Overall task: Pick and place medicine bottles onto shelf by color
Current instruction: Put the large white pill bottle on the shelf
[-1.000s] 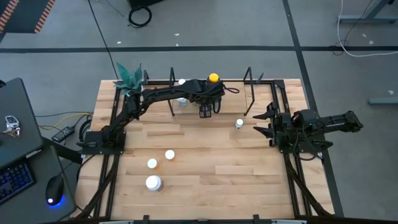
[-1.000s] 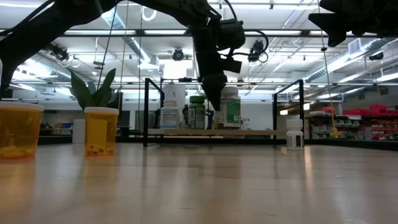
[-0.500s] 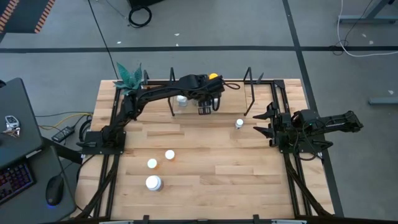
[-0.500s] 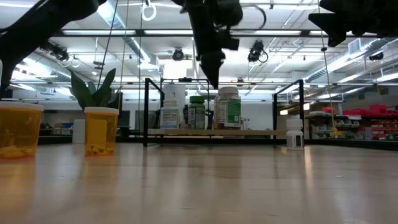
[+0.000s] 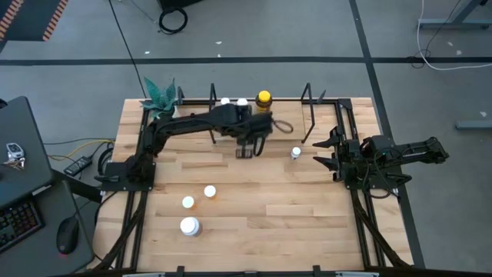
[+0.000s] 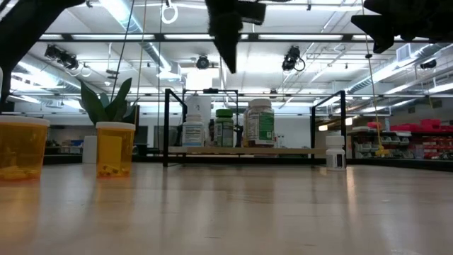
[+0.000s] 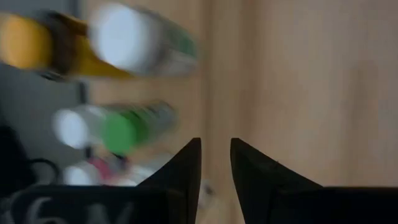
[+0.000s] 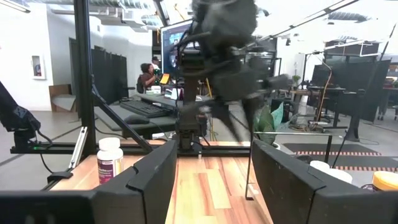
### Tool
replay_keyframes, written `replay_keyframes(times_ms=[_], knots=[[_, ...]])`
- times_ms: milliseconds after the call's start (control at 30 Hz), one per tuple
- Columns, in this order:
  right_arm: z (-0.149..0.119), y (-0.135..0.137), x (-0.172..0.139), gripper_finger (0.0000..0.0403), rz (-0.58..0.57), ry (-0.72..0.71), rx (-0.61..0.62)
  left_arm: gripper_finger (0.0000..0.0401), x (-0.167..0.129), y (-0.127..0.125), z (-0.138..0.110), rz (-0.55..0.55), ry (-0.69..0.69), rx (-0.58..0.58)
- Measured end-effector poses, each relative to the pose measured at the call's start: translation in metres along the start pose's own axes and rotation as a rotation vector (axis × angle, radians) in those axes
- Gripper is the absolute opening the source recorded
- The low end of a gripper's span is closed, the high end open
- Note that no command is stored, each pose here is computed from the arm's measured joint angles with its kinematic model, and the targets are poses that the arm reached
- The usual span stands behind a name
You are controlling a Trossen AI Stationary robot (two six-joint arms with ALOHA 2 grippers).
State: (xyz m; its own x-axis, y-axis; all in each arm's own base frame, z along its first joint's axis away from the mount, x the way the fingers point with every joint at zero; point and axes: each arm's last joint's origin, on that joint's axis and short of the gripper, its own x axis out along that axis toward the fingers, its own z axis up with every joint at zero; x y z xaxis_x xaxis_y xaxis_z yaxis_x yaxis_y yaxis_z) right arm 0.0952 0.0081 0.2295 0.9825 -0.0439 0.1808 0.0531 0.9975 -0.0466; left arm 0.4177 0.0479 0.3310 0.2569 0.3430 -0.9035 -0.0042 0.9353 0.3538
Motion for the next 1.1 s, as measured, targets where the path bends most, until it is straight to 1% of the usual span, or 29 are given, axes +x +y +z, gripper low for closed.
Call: replay_keyframes(times_ms=[67, 133, 200, 233, 300, 400, 567, 700, 900, 1000, 1100], knots=[[0.000, 0.000, 0.000, 0.0218, 0.000, 0.001, 0.000, 0.0092, -0.010, -0.013, -0.005, -0.090, 0.027, 0.025], [0.000, 0.000, 0.000, 0.0218, 0.000, 0.000, 0.000, 0.0091, -0.019, -0.027, -0.011, -0.219, 0.057, 0.055], [0.000, 0.000, 0.000, 0.0217, 0.000, 0.001, 0.000, 0.0091, -0.027, -0.040, -0.013, -0.320, 0.065, 0.062], [0.000, 0.000, 0.000, 0.0217, 0.000, 0.001, 0.000, 0.0091, -0.031, -0.046, -0.014, -0.348, 0.068, 0.068], [0.000, 0.000, 0.000, 0.0217, 0.000, 0.001, 0.000, 0.0091, -0.038, -0.056, -0.014, -0.368, 0.053, 0.078], [0.000, 0.000, 0.000, 0.0218, 0.000, -0.001, 0.000, 0.0091, -0.048, -0.071, -0.015, -0.373, 0.040, 0.106], [0.000, 0.000, 0.000, 0.0218, 0.000, 0.001, 0.000, 0.0086, -0.055, -0.088, -0.016, -0.280, 0.031, 0.152], [0.000, 0.000, 0.000, 0.0217, 0.000, 0.000, 0.000, 0.0077, -0.059, -0.097, -0.016, -0.271, 0.026, 0.174], [0.000, 0.000, 0.000, 0.0218, 0.000, 0.000, 0.000, 0.0067, -0.061, -0.104, -0.017, -0.209, 0.021, 0.186], [0.000, 0.000, 0.000, 0.0217, 0.000, 0.000, 0.000, 0.0066, -0.049, -0.115, -0.020, -0.166, 0.052, 0.202], [0.000, 0.000, 0.000, 0.0217, 0.000, 0.000, 0.000, 0.0066, -0.034, -0.126, -0.035, -0.131, 0.103, 0.240]])
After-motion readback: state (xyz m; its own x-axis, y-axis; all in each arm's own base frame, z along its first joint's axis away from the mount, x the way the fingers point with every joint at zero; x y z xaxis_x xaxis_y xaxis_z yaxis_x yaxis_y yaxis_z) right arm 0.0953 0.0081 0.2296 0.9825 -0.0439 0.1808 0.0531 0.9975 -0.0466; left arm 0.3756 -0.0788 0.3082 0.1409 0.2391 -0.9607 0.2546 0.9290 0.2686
